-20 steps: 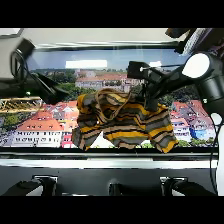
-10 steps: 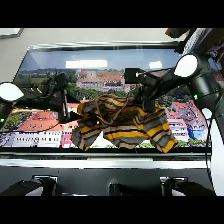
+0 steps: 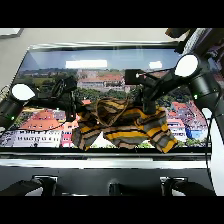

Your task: Fold the clothes and pants, and hang the long-sleeved shirts on hangers.

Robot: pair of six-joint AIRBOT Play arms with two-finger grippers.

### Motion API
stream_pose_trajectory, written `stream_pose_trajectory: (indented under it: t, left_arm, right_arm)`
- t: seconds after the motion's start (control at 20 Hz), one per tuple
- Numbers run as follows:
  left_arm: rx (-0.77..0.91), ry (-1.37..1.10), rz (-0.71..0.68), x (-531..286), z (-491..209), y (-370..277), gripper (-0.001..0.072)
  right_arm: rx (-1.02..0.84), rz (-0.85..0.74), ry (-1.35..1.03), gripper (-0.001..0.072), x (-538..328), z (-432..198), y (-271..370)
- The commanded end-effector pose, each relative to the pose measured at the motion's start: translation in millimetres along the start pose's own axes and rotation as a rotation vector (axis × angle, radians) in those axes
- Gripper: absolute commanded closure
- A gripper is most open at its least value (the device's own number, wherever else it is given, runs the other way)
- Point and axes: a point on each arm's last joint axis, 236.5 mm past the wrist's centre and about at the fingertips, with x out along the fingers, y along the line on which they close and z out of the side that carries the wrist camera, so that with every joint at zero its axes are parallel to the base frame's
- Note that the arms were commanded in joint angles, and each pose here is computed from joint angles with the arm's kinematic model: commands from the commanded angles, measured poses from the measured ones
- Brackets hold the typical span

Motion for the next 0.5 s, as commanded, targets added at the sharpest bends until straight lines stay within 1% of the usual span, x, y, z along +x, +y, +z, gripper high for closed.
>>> stream_pose_trajectory:
  t: [0.0,0.05,0.1,0.2,0.3,0.35,0.4,0.45]
  left_arm:
    - [-0.006,-0.006,0.018,1.4,0.9,5.2,0.0688]
    - [-0.006,-0.006,0.019,1.5,0.8,5.2,0.0689]
    - [-0.006,-0.006,0.019,1.4,1.0,5.3,0.0689]
    - [-0.004,-0.007,0.021,0.7,1.7,5.5,0.0689]
    - [-0.002,-0.009,0.023,-0.1,2.5,5.5,0.0690]
    - [-0.002,-0.009,0.023,-0.2,2.6,5.5,0.0690]
    - [-0.002,-0.009,0.024,-0.3,2.7,5.7,0.0690]
    - [-0.002,-0.009,0.024,-0.3,2.8,5.6,0.0690]
  right_arm:
    - [0.033,0.015,-0.018,0.0687,0.0,4.8,3.6]
    - [0.059,0.007,-0.020,0.0686,-0.2,5.2,1.9]
    - [0.090,0.000,-0.020,0.0661,-0.2,5.0,0.2]
    - [0.174,-0.027,-0.031,0.0426,-1.1,7.3,-5.9]
    - [0.304,-0.053,-0.045,0.0429,-8.4,9.9,-8.5]
    - [0.327,-0.064,-0.041,0.0447,-13.8,7.9,-7.9]
    - [0.350,-0.077,-0.015,0.0443,-19.8,1.5,-5.8]
    - [0.365,-0.103,0.021,0.0413,-27.6,-8.5,-5.8]
